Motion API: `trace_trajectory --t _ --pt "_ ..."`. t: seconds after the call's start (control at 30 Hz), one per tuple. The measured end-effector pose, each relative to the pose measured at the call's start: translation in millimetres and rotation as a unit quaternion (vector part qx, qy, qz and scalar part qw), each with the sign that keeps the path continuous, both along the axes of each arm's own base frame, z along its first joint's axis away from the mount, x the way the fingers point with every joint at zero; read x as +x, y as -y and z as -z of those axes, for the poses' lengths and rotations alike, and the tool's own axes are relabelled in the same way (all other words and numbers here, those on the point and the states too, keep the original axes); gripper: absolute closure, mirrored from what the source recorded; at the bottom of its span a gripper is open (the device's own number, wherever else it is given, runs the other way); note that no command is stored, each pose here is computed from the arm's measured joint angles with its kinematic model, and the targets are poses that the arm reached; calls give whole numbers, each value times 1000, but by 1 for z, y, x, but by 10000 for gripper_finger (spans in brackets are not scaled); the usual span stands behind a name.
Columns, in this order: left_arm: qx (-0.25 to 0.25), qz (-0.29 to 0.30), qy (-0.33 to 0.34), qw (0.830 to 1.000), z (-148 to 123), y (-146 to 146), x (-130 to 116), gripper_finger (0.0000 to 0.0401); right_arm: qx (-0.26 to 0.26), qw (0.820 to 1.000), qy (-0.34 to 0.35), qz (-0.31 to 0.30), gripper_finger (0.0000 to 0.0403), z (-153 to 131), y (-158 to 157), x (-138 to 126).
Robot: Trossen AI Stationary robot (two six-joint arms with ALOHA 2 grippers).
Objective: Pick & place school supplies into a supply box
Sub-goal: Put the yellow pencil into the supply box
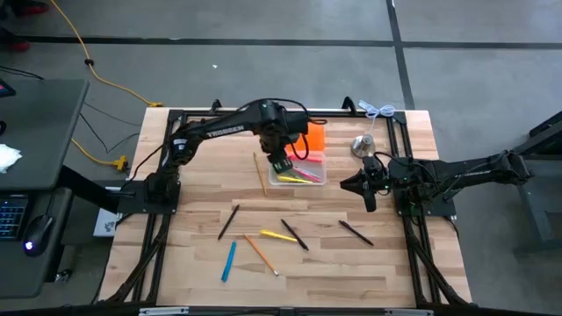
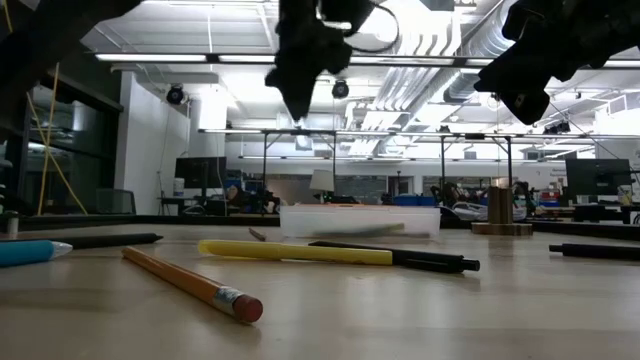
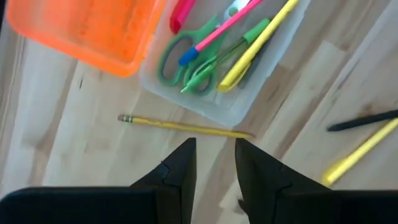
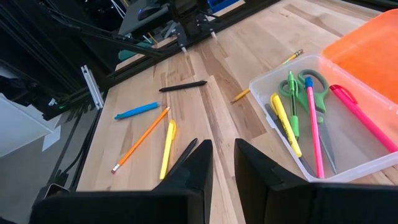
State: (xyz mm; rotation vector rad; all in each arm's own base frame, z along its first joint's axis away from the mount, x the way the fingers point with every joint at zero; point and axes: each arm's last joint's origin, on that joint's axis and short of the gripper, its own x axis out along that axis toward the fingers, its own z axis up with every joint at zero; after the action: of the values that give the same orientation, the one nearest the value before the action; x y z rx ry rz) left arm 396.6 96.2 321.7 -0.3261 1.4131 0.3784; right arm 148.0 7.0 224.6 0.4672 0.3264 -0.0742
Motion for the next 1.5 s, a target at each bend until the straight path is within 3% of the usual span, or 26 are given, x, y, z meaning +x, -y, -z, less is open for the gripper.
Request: trace_trajectory --t 0.37,0.57,0.83,1.2,1.5 --pt "45 -83 68 993 -54 6 -36 263 -2 1000 -3 -1 359 0 0 0" --pt "50 -125 73 988 -59 6 -47 263 -9 1000 -6 -4 359 1 0 0" --pt "42 -195 -15 980 -16 -5 -75 263 -24 999 -39 -8 359 7 0 -3" --pt "-31 -280 71 957 50 -7 -102 263 -42 997 -55 -19 359 10 0 -5" --pt "-67 -314 121 939 84 -15 -97 263 -44 999 -22 -15 359 1 1 -20"
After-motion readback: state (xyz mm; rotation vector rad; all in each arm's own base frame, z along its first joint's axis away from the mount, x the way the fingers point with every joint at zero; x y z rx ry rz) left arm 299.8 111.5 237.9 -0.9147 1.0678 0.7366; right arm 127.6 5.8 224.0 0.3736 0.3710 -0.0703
